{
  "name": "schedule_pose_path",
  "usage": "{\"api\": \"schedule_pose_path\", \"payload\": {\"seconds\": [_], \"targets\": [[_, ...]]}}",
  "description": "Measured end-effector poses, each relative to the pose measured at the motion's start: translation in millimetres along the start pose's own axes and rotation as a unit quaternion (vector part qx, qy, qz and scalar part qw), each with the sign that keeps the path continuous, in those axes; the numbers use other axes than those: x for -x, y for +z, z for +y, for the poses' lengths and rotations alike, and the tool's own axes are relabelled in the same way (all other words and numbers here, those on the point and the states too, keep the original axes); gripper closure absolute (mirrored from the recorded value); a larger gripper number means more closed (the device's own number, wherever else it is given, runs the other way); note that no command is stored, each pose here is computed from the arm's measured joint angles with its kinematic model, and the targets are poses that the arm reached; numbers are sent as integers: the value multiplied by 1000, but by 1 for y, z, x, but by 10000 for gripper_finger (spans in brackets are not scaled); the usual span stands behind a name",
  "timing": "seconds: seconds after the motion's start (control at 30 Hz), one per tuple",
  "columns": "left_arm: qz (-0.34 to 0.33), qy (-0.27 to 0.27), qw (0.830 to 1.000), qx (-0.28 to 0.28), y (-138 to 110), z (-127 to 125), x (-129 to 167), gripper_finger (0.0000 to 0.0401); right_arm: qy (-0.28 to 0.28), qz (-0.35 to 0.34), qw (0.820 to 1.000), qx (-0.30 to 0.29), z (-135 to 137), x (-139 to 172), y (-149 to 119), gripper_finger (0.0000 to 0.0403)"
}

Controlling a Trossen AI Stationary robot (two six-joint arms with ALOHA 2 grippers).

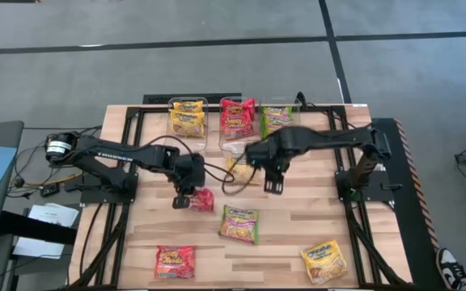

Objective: Sort Maruchan noodles
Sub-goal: Put the orange noodle pack into the middle transparent bin

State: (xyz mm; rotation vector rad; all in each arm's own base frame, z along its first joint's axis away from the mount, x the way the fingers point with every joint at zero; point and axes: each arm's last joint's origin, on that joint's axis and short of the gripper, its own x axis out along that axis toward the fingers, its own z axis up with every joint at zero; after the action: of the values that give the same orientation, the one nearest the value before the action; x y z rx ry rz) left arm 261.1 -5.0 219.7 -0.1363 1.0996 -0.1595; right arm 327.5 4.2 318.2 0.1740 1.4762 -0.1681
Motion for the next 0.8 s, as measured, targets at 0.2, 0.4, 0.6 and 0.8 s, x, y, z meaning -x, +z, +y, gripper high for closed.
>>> {"api": "schedule_pose_path", "payload": {"seconds": [0.2, 0.4, 0.6, 0.8], "targets": [[-14, 5, 1000, -5, 3, 6, 1, 401, -8, -62, 997, -36, -49, 28, -7, 202], [-41, 12, 999, 4, 8, 14, 4, 401, 59, -129, 989, -49, -88, 35, 0, 202], [-45, 18, 999, 13, 8, 20, 5, 401, 157, -174, 971, -48, -108, 4, 11, 202], [-69, 23, 997, 10, 12, 24, 6, 401, 231, -202, 951, -52, -108, -34, 17, 202]]}}
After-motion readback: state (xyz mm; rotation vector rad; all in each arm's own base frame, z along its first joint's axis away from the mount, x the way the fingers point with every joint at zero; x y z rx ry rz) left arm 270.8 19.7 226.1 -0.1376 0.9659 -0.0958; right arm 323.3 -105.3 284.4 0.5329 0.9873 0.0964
